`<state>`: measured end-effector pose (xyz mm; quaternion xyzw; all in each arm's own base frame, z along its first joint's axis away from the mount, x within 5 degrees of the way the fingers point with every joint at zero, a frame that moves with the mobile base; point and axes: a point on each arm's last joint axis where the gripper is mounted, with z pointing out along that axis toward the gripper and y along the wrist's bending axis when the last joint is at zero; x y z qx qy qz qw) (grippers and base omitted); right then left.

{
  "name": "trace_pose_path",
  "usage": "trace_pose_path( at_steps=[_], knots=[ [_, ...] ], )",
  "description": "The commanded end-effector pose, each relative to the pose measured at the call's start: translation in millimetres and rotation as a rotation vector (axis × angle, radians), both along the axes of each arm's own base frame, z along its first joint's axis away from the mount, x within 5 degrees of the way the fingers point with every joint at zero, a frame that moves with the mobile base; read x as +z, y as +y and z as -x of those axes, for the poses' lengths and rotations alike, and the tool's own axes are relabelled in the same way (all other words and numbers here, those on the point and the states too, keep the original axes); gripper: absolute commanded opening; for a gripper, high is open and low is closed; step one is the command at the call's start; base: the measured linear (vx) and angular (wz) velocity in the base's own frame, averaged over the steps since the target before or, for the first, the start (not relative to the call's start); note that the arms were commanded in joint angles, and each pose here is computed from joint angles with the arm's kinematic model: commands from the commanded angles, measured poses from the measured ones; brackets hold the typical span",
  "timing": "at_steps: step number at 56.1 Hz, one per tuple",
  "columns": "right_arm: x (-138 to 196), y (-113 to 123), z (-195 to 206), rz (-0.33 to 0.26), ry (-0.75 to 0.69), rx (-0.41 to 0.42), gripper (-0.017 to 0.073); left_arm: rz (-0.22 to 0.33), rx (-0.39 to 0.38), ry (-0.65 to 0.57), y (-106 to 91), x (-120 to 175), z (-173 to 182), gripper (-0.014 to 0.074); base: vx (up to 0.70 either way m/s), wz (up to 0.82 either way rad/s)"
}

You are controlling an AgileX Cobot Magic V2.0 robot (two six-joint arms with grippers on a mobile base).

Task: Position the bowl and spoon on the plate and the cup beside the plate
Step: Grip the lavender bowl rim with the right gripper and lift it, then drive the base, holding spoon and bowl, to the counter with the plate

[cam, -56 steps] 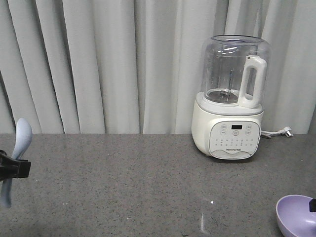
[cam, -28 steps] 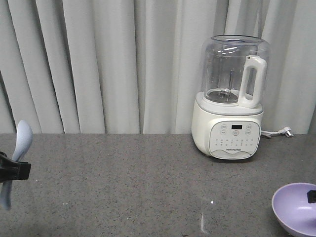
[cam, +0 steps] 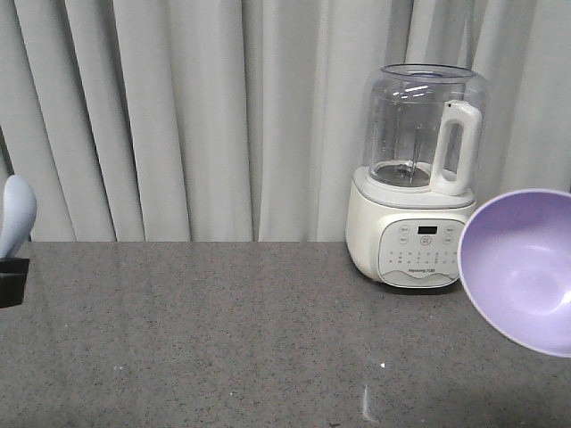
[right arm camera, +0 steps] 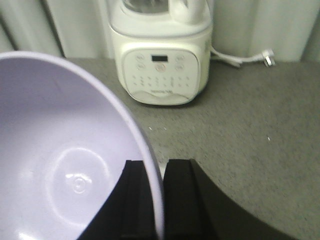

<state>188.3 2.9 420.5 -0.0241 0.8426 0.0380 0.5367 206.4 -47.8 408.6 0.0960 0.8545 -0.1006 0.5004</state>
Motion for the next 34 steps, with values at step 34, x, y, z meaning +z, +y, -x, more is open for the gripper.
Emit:
trace_pose_path(
  at_steps=[34],
  knots=[
    [9.0,7.6,91.5,0.002,-0.365,0.029,-0.0008,0.144,0.01,-0.397,19.0,14.1,111.7,-0.0006,0.0,0.0]
  ],
)
